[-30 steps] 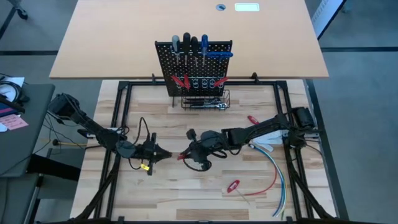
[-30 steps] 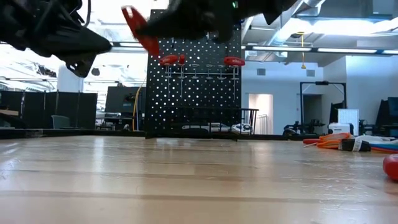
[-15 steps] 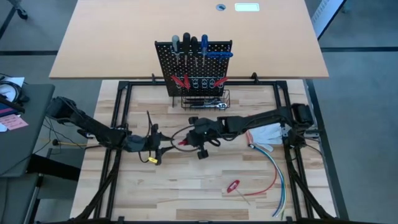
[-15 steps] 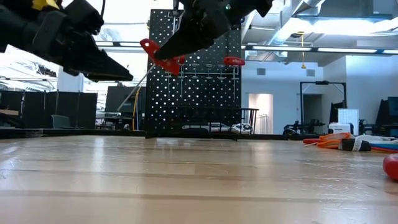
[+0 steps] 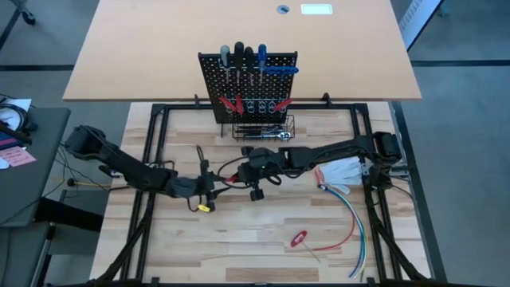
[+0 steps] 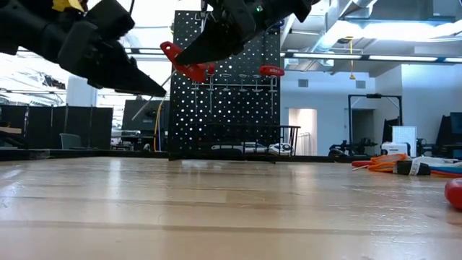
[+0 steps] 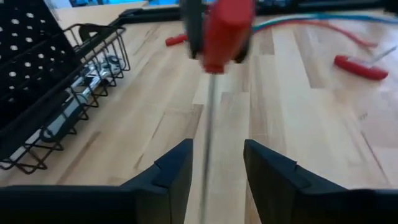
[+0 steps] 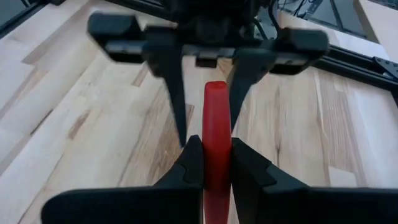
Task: Hang tools onto peg board
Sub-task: Hang the red allen wrench on the pegboard
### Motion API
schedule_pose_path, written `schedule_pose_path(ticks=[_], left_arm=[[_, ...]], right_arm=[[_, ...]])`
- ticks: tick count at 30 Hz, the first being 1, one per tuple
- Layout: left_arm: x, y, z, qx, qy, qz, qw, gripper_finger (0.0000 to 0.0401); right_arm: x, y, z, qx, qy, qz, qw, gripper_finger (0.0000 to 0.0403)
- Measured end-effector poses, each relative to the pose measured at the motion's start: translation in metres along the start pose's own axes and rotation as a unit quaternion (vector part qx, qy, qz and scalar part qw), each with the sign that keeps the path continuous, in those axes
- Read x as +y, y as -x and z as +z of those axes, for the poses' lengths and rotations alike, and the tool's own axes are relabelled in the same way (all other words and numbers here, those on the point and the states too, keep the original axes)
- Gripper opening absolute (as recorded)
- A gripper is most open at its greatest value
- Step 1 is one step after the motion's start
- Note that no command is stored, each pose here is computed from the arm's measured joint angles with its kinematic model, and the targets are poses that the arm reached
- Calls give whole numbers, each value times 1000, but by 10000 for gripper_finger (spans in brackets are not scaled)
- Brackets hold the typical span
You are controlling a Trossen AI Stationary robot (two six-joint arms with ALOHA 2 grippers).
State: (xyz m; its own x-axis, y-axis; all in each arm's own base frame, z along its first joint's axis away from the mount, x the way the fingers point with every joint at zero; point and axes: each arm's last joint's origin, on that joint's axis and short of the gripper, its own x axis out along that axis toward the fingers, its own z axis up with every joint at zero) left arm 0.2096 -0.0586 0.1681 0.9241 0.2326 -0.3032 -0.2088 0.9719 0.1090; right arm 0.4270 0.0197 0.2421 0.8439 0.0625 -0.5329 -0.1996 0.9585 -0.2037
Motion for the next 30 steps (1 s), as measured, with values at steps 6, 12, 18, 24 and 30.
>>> schedule_pose_path(ticks=[6,12,18,24,30], left_arm=[[-13,-14,11,35,-34,11,999,93],[-16,-14,20,68,-33,32,997,13],[-21,-10,20,61,-30,43,997,3],[-34,3,15,53,-39,85,994,1],[-39,19,11,33,-32,152,987,1]], right_arm=[[1,0,0,3,1,2,1000,40],[3,0,-2,9,4,11,1000,47],[6,0,-4,9,47,60,997,112],[-13,0,-15,21,28,57,998,183],[-19,-10,-39,-70,-4,30,997,216]])
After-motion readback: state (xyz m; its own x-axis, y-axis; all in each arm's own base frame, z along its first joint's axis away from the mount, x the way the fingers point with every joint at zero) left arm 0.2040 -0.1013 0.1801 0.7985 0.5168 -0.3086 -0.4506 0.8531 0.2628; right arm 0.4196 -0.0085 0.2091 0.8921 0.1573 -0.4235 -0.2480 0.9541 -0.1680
